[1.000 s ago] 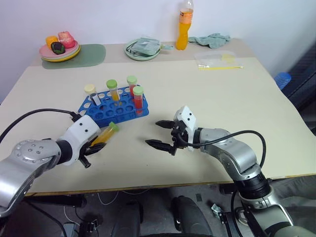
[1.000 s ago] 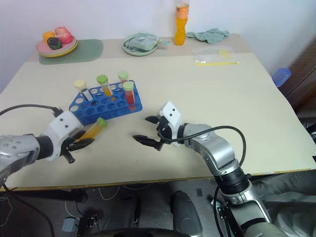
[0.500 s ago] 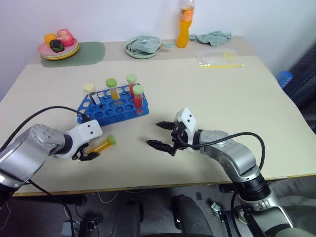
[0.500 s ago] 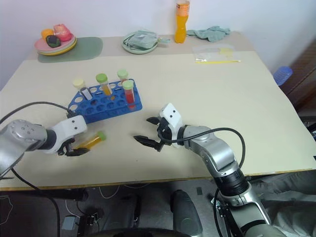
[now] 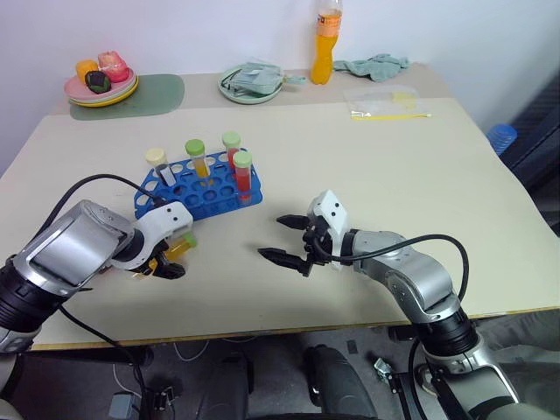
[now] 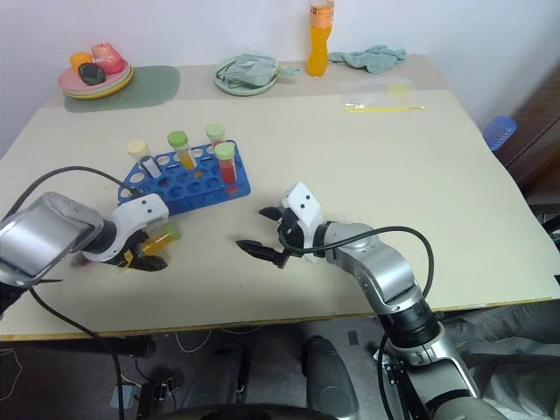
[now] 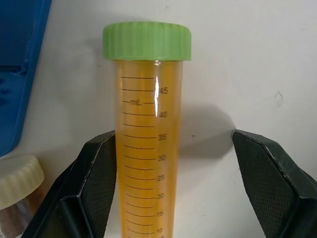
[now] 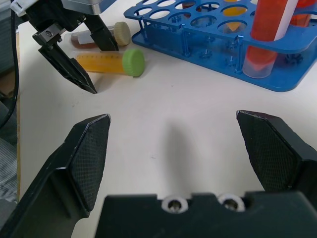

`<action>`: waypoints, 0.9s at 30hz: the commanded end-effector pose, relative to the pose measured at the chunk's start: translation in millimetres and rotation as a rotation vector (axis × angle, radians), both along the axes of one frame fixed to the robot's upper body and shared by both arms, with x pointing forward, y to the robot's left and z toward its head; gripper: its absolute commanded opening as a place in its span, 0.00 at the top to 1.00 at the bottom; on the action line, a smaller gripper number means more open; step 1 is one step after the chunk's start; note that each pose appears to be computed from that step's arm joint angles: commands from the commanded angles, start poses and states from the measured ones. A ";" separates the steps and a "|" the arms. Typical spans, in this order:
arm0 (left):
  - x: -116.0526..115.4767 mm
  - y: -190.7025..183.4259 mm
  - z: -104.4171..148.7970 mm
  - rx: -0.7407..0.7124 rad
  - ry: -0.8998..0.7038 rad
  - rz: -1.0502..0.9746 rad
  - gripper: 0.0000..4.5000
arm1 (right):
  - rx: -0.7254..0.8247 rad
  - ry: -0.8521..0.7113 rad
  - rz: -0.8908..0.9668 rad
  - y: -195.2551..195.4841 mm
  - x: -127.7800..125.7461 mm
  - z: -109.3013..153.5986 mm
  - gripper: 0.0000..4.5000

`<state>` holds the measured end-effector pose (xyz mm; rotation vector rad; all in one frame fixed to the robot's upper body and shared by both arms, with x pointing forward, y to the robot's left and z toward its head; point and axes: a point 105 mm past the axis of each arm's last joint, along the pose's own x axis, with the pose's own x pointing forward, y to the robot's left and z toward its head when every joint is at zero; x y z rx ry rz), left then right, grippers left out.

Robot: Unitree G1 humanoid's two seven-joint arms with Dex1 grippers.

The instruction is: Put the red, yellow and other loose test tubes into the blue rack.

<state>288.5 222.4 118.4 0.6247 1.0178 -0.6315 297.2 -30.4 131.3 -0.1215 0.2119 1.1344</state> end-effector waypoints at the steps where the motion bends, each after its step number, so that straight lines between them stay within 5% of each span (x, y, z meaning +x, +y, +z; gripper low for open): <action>1: 6.0 10.5 -3.4 0.035 -0.025 0.068 0.45 | 0.035 -0.052 0.036 8.1 -3.5 14.1 0.00; 4: 5.5 10.3 -1.2 0.027 -0.034 0.070 0.78 | 0.038 -0.048 0.039 9.2 -4.1 13.7 0.00; 5: 4.8 10.2 0.9 0.024 -0.040 0.066 0.83 | 0.038 -0.047 0.039 9.3 -4.2 13.6 0.00; 11: 3.2 10.9 32.1 -0.038 -0.201 -0.004 0.83 | 0.032 -0.052 0.040 8.0 -4.0 13.9 0.00; 14: -0.5 -4.2 68.6 -0.267 -0.401 -0.110 0.83 | 0.030 -0.053 0.038 5.8 -3.9 13.7 0.00; 19: 12.5 -18.1 132.4 -0.673 -0.975 0.085 0.83 | 0.027 -0.057 0.024 2.1 -0.5 14.6 0.00; 21: 17.6 -18.8 146.4 -0.682 -1.230 0.228 0.83 | 0.030 -0.057 0.015 0.8 2.1 15.6 0.00; 27: 41.1 -50.0 126.3 -0.713 -1.503 0.402 0.83 | 0.031 -0.061 0.023 4.7 4.2 16.6 0.00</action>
